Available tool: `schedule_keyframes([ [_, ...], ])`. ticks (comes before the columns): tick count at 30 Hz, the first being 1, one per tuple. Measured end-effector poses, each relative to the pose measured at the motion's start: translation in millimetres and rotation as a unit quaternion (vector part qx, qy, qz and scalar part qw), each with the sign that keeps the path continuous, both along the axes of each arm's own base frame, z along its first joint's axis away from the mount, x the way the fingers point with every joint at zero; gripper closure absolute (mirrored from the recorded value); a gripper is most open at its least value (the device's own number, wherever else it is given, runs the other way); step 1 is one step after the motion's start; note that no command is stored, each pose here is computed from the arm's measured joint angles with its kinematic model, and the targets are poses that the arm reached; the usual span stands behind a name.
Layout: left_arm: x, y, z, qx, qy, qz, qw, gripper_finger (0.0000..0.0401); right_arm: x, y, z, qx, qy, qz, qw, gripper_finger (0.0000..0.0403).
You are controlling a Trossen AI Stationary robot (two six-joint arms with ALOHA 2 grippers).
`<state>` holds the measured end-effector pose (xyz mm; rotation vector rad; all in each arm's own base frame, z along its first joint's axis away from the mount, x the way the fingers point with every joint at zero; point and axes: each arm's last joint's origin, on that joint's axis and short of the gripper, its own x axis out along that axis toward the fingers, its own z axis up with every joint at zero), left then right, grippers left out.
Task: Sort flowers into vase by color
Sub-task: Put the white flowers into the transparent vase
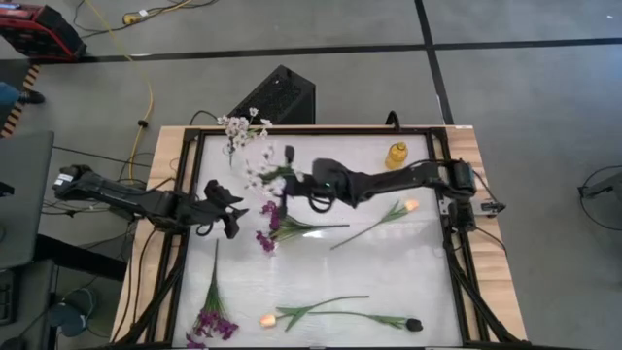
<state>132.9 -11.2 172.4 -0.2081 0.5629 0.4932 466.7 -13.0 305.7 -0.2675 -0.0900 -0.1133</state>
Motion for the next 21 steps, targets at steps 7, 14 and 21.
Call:
schedule_keyframes([
  [7, 3, -5, -15, -0.026, 0.084, -0.067, 0.994, 0.0220, 35, -21, 2, 0.001, 0.032, -0.020, 0.999, 0.0364],
  [14, 7, -17, -32, -0.049, 0.168, -0.140, 0.975, 0.0220, 59, -27, 13, 0.004, 0.008, -0.024, 1.000, 0.0364],
  [21, 6, -30, -40, -0.036, 0.188, -0.154, 0.969, 0.0220, 67, -31, 37, 0.006, 0.054, -0.030, 0.998, 0.0363],
])
